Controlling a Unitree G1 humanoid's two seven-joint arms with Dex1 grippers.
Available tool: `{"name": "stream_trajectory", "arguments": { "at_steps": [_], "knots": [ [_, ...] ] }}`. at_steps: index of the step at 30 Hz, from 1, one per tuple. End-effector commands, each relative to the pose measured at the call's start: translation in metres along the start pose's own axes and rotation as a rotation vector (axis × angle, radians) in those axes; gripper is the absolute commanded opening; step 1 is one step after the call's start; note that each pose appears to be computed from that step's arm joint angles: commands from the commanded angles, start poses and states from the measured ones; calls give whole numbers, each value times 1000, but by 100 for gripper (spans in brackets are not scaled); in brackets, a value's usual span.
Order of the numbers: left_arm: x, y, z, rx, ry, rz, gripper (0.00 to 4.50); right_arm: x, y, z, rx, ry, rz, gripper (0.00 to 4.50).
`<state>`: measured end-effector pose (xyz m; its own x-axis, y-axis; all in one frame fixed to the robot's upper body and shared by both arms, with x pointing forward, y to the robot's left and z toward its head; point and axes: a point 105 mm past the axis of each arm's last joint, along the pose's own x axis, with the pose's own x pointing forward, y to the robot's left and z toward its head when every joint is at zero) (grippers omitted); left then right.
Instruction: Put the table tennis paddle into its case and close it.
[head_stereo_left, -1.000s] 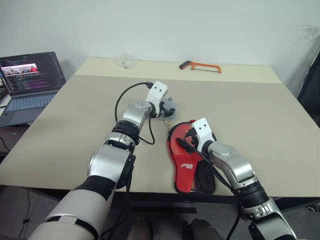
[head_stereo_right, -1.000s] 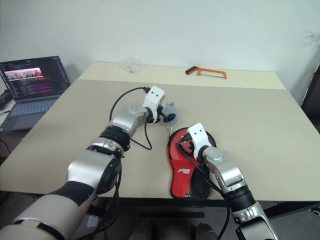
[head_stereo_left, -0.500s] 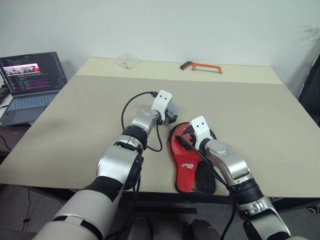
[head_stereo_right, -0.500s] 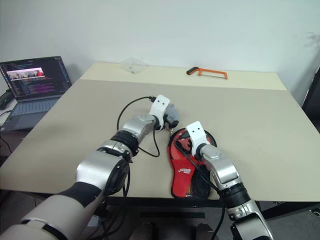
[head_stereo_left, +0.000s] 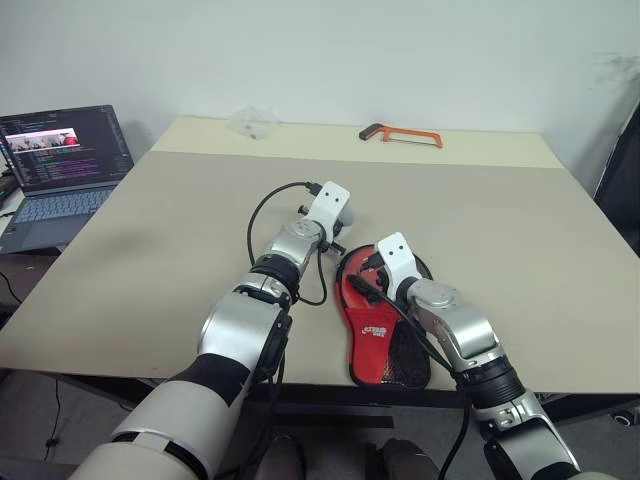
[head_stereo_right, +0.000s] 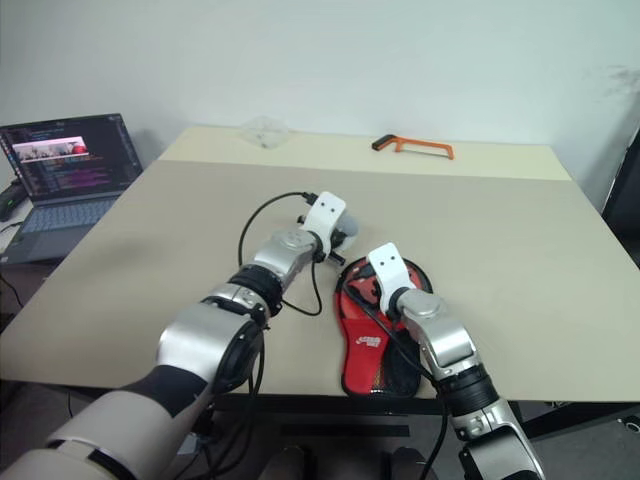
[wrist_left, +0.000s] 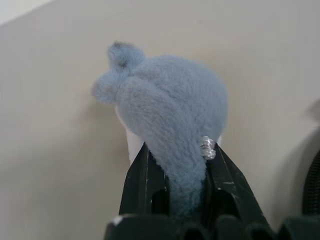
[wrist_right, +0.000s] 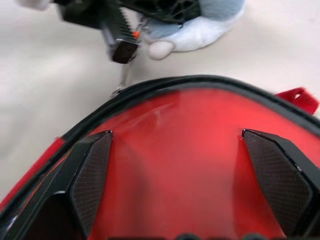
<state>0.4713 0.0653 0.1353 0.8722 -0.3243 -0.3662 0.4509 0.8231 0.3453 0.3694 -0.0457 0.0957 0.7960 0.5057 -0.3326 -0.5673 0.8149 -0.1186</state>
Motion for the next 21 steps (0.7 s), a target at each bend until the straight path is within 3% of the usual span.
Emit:
{"name": "stream_trajectory", "arguments": {
  "at_steps": [1, 5, 9, 21],
  "knots": [
    [-1, 7, 16, 160, -54, 74, 34, -3, 7, -41, 5, 163, 31, 450],
    [-1, 6, 29, 276, -101, 110, 32, -7, 11, -42, -2, 171, 51, 450],
    [-3, -4, 59, 441, -224, 187, 32, -13, 15, -43, -5, 181, 72, 450],
    [0, -41, 72, 741, -306, 226, 31, -32, 26, -51, -3, 217, 97, 450]
  ]
}}
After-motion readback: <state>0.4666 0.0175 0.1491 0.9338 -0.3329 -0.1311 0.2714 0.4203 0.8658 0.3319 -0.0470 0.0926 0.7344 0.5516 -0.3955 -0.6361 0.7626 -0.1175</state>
